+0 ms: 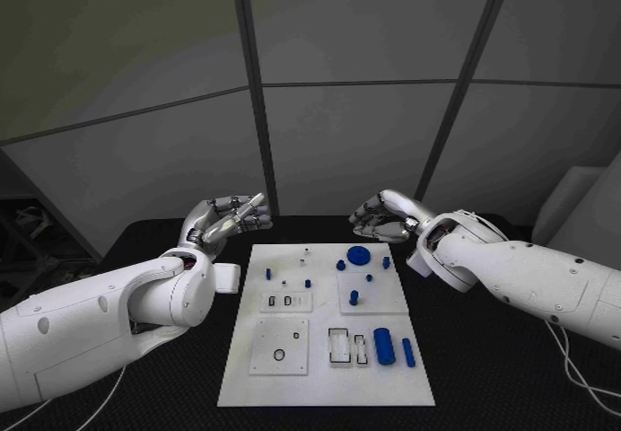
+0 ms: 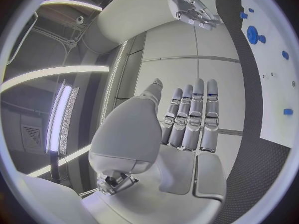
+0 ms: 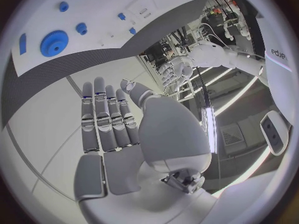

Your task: Assemble the parts on the task board

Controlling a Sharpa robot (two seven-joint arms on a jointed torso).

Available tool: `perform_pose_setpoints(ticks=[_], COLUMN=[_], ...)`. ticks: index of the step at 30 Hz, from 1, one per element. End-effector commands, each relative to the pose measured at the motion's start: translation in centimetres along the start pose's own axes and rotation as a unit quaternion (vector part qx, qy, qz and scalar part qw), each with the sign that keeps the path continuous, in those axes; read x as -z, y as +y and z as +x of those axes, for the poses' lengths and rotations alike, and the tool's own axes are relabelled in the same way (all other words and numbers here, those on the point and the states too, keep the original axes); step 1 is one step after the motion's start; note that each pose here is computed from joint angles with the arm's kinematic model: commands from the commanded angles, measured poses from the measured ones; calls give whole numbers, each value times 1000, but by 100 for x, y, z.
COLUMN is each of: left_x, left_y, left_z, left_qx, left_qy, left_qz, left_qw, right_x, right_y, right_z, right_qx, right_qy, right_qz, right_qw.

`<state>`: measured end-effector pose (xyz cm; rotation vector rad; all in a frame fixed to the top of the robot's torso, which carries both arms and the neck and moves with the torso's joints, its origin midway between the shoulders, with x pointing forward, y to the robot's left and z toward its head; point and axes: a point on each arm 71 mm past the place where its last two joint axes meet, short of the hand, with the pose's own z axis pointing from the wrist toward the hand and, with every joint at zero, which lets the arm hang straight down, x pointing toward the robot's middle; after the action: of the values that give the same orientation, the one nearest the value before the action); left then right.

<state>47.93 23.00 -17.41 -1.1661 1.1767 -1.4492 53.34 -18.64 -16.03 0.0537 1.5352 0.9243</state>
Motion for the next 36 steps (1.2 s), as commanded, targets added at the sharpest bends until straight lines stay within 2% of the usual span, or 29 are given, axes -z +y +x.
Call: perform_pose_setpoints(ticks=[1, 8, 16, 29, 36], left_x=[49, 124, 147, 160, 166], left_y=[-46, -93, -107, -112, -115], left_z=[102, 140, 145, 170, 170], left_qx=[3, 7, 8, 11, 11], left_qy=[46, 58, 62, 67, 68], left_qz=[7, 8, 7, 5, 4], left_qw=[999, 998, 998, 998, 998], right_x=[-45, -123, -185, -251, -296], right_y=[11, 96, 171, 215, 239], right_z=[21, 40, 113, 192, 224], right_qx=[125, 188, 220, 230, 232], right_qy=[54, 75, 93, 111, 110], right_qz=[20, 31, 38, 41, 39], right_qw=[991, 979, 970, 966, 966])
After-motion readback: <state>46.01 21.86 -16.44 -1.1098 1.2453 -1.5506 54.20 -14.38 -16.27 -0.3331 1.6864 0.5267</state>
